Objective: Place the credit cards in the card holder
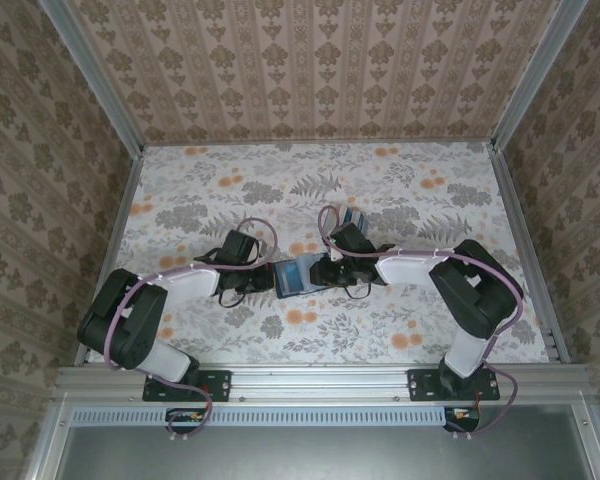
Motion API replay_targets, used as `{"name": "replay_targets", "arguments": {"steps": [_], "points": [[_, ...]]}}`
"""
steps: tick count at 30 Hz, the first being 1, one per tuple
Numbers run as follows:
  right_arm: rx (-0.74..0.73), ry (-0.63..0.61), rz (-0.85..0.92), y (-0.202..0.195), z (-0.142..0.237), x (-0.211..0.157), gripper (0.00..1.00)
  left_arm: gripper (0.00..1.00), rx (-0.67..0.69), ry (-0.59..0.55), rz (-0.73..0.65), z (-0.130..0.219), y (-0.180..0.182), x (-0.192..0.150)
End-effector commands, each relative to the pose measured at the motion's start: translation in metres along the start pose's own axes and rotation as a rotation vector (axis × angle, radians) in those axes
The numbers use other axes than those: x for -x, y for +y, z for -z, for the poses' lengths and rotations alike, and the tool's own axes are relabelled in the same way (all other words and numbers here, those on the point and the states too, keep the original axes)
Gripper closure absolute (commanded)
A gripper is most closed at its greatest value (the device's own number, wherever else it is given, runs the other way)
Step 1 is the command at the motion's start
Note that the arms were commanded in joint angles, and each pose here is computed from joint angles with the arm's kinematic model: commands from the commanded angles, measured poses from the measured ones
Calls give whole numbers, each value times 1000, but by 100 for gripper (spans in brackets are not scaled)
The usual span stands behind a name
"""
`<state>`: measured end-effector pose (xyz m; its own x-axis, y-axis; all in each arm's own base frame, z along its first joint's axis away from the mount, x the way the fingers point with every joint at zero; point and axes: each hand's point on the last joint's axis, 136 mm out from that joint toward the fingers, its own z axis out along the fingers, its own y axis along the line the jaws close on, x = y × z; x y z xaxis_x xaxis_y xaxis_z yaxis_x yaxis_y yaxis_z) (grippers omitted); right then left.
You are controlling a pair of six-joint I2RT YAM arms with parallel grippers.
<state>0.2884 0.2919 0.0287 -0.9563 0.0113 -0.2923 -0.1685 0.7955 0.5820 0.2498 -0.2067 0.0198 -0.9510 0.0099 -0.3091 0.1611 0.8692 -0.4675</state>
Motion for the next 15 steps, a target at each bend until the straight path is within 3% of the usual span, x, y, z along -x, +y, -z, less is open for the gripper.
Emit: {"name": "replay_targets", "arguments": {"steps": [1, 9, 15], "points": [[61, 38, -60, 4, -13, -11, 66, 100, -10, 24, -18, -3, -1, -8], [175, 27, -86, 24, -18, -4, 70, 100, -3, 1, -21, 4, -3, -3], [207, 29, -62, 31, -15, -2, 71, 89, -37, -48, -1, 23, -11, 6]]}}
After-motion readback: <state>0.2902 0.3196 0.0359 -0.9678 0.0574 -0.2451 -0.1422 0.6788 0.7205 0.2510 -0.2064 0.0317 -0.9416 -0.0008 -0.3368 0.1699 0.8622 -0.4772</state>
